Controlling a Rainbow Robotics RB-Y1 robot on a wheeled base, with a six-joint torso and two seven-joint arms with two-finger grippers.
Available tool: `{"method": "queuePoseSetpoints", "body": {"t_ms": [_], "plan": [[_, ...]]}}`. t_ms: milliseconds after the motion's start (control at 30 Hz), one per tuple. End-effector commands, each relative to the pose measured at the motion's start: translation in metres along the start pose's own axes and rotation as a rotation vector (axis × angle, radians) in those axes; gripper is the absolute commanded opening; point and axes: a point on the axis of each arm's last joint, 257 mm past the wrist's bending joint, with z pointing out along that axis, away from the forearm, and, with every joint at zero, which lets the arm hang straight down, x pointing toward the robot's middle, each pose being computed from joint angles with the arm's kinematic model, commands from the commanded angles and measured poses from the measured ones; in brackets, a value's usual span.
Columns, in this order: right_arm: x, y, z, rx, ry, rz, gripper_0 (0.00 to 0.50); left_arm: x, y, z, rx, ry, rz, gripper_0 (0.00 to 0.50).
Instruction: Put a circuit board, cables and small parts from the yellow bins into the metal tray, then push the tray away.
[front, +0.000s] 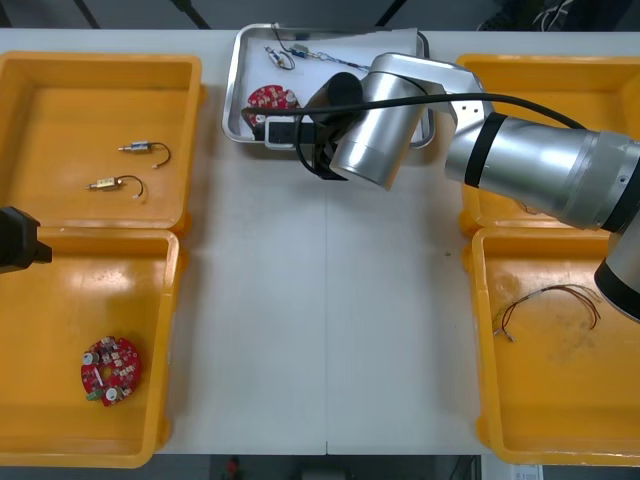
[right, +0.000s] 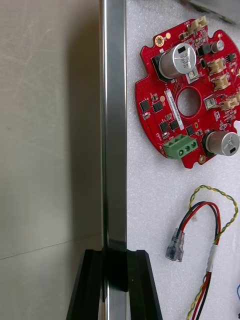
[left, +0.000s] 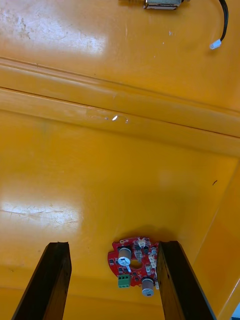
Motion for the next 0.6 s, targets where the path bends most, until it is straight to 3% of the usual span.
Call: {"method": "queuePoseSetpoints", "body": {"t_ms": [33,400,433,467,500,567,600], "plan": [[-0.0340,-0.0432,-0.0129,0.098,-0.061,-0.087,0.000,-0.0018,0.0073,-0.0062,-0.036,-0.010,0.098,0.500],[-0.0313,-0.0470,-0.0103,0.107,-0.068,-0.070,0.000,-0.0018,0.0073,-0.0062,-0.036,-0.010,0.098,0.500],[-0.0310,-0.0475,-0.0106,0.107,-0.066,-0.069,0.019,-0.0018,0.0073,-0.0062,-0.036,-0.010,0.098,0.500],[-0.0292,-0.0474,-0.0102,0.105,-0.060,-0.066,0.098,-0.0018,0.0073,-0.0062,-0.036,-0.010,0.098,0.500],[-0.0305,-0.0465,-0.0104,0.104,-0.061,-0.067,0.145,-0.0018,0.0073,-0.0062,-0.036,-0.010,0.098,0.500],[-0.0292,-0.0410,-0.0097,0.079,-0.062,-0.036,0.338,-0.0018,0.0073,-0.0062,-0.036,-0.010,0.098,0.500],[-0.0299,-0.0391,-0.0096,0.072,-0.065,-0.025,0.373,-0.0018,0.0073,-0.0062,-0.036,-0.010,0.098,0.500]]}}
